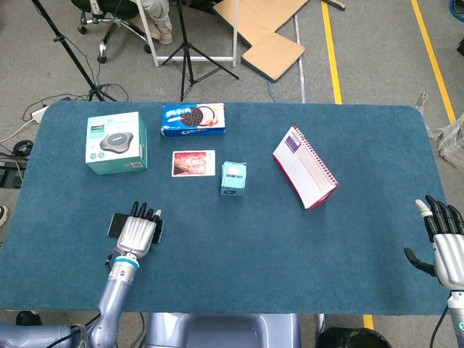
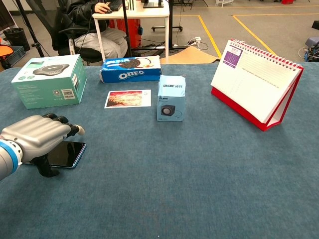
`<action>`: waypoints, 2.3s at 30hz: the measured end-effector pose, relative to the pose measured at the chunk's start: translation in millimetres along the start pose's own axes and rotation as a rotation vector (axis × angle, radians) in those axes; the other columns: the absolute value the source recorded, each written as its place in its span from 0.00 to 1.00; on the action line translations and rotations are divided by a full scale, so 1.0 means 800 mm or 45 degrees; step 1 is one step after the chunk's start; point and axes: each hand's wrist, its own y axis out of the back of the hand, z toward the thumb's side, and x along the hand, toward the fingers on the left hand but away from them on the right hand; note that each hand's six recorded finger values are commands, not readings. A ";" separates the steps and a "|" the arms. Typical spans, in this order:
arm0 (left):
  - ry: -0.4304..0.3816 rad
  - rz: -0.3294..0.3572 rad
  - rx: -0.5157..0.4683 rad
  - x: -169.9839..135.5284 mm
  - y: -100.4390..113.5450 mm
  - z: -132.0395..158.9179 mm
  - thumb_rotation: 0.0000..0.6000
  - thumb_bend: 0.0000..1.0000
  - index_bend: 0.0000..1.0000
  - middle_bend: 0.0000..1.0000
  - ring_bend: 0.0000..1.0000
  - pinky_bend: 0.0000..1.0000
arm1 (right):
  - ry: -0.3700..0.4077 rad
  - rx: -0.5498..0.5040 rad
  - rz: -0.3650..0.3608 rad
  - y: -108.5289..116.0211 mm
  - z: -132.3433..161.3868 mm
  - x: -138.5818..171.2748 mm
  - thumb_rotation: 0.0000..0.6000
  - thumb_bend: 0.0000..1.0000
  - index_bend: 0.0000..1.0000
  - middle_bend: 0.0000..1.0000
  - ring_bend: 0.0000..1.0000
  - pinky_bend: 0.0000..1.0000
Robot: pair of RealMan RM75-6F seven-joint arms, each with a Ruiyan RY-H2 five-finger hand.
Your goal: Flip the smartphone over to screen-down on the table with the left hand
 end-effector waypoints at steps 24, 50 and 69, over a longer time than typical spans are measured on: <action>-0.045 0.085 -0.217 -0.001 0.015 -0.003 1.00 0.28 0.39 0.38 0.00 0.00 | -0.002 0.014 0.013 -0.004 0.001 -0.001 1.00 0.15 0.04 0.00 0.00 0.00; -0.437 0.127 -1.378 -0.034 0.063 -0.043 1.00 0.32 0.40 0.39 0.00 0.00 | -0.001 0.024 0.019 -0.007 0.003 -0.001 1.00 0.15 0.04 0.00 0.00 0.00; -0.649 -0.095 -2.078 -0.022 0.037 -0.044 1.00 0.32 0.40 0.40 0.00 0.00 | -0.004 0.032 0.024 -0.009 0.003 -0.002 1.00 0.15 0.04 0.00 0.00 0.00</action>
